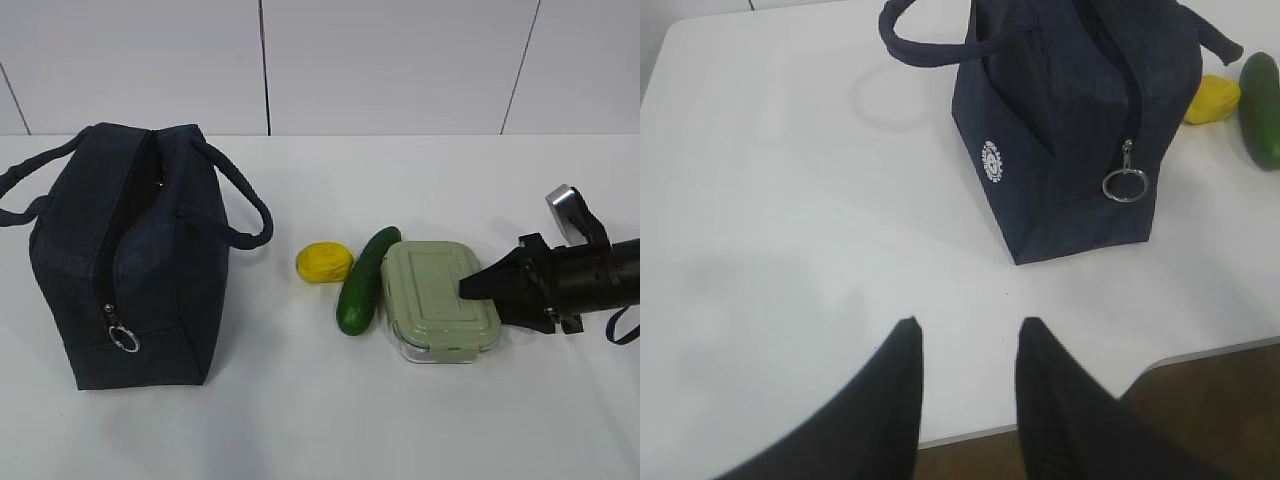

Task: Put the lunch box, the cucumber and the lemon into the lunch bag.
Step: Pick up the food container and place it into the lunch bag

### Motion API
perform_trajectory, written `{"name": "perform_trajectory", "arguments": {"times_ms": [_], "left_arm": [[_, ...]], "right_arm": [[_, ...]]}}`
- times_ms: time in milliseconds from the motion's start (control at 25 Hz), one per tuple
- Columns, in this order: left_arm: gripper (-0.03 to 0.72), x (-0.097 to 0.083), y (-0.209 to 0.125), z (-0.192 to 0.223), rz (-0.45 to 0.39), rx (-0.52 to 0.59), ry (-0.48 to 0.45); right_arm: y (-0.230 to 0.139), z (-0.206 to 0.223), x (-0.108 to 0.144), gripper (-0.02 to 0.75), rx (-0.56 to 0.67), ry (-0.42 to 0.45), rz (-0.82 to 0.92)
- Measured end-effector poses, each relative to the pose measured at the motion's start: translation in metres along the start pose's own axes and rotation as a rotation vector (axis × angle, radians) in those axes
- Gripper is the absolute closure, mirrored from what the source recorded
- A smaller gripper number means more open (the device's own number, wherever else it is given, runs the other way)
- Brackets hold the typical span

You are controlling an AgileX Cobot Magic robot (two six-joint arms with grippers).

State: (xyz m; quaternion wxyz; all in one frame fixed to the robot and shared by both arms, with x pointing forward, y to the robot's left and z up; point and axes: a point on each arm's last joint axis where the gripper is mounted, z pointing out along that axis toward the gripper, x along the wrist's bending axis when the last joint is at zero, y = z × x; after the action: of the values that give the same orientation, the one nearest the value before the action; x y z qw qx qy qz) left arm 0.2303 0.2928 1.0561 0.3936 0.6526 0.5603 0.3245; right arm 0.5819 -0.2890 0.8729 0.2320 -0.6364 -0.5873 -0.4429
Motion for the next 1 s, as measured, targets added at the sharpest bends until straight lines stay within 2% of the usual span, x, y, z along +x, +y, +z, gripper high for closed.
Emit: {"name": "perform_trajectory", "arguments": {"times_ms": [320,480,1000], "left_arm": [[0.462,0.0000,0.0000,0.0000,0.000,0.000,0.000],[0.462,0.0000,0.0000,0.0000,0.000,0.000,0.000],[0.462,0.0000,0.0000,0.0000,0.000,0.000,0.000]], "right_arm": [[-0.0002,0.0004,0.0000,0.358,0.000,0.008,0.004],[-0.0003,0.0010,0.0025,0.359,0.000,0.047,0.016],[0.0000,0.0009,0.0026,0.360,-0.003,0.049,0.018]]}}
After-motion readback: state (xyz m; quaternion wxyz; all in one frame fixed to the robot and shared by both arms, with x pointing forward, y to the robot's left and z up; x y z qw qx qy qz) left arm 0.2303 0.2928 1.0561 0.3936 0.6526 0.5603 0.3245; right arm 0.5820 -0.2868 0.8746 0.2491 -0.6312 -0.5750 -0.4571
